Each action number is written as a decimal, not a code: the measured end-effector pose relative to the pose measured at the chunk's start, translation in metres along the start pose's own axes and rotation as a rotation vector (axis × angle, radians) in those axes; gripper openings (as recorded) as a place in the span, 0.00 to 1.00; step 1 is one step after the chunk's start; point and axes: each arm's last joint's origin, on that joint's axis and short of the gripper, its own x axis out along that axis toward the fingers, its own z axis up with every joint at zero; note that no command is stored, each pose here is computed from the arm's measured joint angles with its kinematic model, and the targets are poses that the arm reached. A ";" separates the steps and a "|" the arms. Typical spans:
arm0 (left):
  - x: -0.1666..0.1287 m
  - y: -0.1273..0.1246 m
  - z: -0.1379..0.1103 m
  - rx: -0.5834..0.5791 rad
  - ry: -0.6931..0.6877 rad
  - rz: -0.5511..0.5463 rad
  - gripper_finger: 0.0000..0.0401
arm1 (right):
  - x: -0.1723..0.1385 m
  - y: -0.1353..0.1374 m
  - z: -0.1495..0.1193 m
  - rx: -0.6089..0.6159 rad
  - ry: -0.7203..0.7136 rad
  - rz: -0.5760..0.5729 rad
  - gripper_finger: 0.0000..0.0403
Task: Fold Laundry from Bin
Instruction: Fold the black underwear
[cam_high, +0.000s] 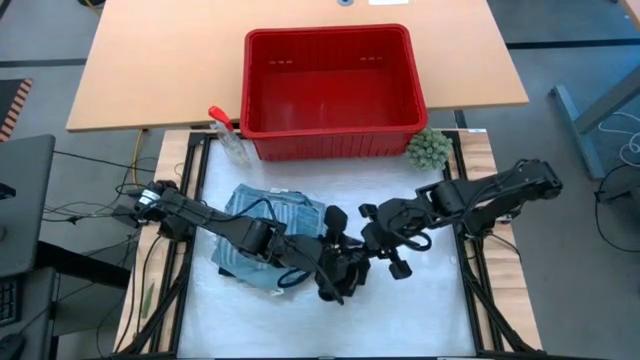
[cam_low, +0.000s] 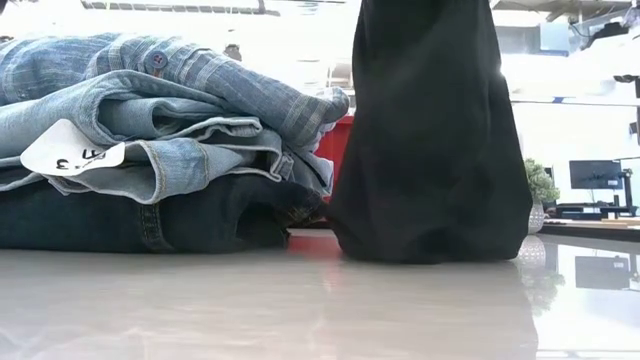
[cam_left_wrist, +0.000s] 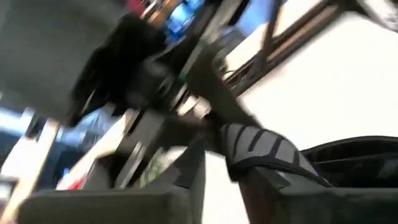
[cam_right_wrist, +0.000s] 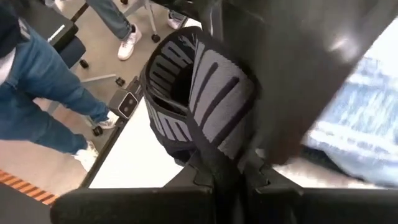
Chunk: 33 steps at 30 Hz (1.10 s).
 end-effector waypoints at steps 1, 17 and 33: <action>-0.001 -0.001 0.000 -0.038 0.020 0.029 0.21 | -0.001 -0.001 -0.001 0.030 0.006 -0.002 0.10; -0.099 0.064 -0.007 -0.595 -0.072 -0.034 0.44 | -0.104 0.009 -0.020 0.285 -0.149 -0.122 0.10; -0.065 0.008 0.036 0.122 -0.245 -0.049 0.44 | -0.112 0.009 -0.022 0.368 -0.166 -0.120 0.11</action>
